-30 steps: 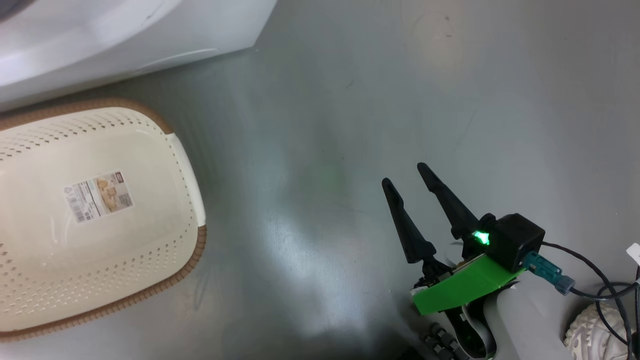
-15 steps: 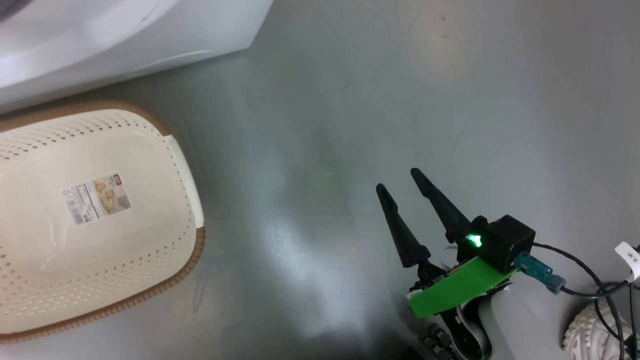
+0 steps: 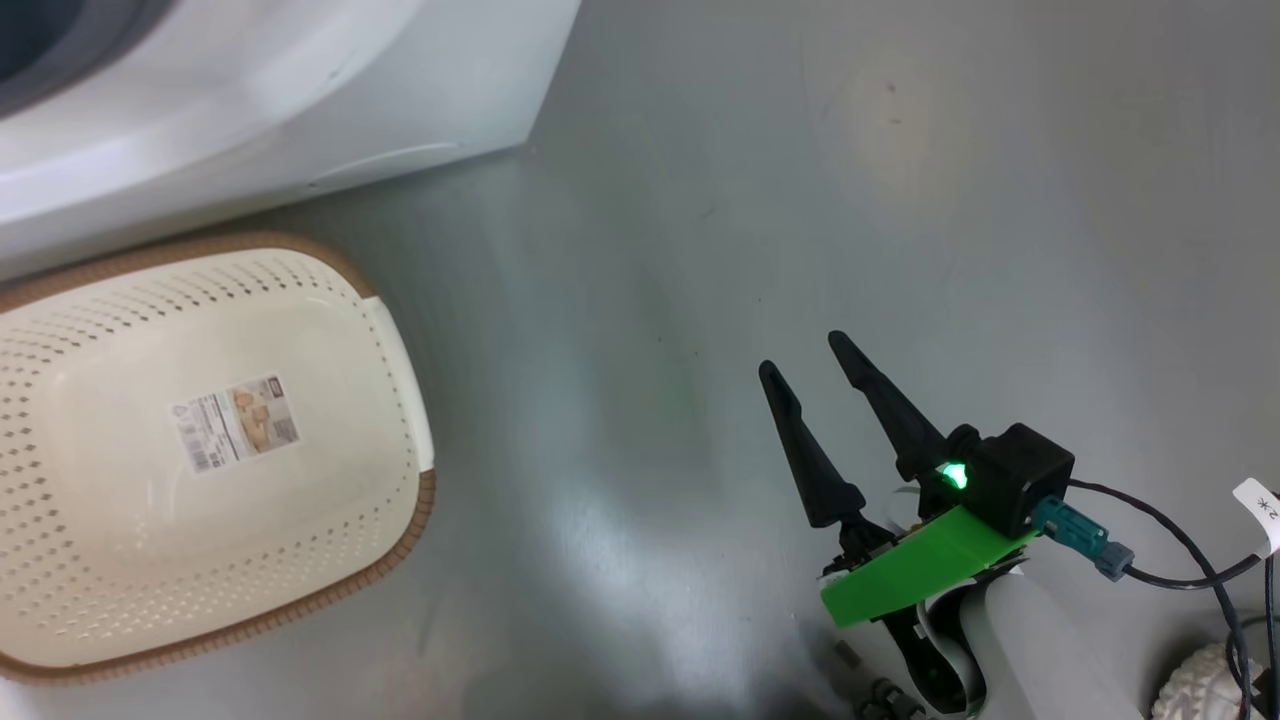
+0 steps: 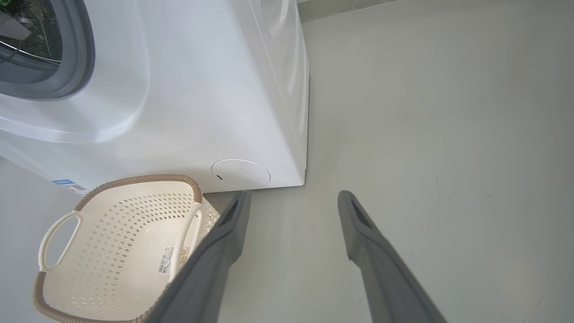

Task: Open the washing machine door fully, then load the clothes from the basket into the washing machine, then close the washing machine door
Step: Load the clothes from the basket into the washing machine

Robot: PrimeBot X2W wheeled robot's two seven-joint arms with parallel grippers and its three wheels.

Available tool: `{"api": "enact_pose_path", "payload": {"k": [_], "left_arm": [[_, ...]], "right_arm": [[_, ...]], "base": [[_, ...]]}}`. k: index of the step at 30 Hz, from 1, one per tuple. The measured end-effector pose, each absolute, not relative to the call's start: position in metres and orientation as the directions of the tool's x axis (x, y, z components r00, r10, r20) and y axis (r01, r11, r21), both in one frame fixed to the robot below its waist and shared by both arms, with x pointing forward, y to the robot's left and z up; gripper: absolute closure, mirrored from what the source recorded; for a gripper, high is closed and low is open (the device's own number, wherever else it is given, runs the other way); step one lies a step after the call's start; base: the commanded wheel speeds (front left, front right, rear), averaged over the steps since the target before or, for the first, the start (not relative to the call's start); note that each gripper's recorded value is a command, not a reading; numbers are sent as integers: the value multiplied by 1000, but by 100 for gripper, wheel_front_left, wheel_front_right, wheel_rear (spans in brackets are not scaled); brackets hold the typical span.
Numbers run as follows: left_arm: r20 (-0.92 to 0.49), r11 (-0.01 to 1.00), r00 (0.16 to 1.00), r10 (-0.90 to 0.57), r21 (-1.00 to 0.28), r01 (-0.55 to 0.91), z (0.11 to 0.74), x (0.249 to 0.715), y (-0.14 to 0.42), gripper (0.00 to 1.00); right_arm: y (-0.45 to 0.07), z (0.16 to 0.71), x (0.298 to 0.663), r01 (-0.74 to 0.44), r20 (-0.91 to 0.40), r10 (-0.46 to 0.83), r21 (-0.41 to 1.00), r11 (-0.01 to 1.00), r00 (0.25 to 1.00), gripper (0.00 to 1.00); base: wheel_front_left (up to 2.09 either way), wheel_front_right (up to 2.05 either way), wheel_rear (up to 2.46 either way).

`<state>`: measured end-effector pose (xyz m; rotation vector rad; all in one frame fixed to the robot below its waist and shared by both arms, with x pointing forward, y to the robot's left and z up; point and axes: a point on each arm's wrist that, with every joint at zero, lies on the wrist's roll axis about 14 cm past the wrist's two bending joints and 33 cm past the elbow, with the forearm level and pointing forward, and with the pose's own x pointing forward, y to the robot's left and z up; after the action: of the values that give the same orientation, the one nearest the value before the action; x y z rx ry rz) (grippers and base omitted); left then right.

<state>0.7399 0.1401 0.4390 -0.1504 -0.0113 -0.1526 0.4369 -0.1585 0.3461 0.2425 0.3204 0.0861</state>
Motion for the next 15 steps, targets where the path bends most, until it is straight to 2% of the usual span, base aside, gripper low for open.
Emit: {"api": "enact_pose_path", "payload": {"k": [15], "left_arm": [[36,969,983,-183,-162,186,451,678,134,0]], "right_arm": [[-159,383,444,-64,-208,117,247,967,971,0]], "base": [[0,0,0]]}}
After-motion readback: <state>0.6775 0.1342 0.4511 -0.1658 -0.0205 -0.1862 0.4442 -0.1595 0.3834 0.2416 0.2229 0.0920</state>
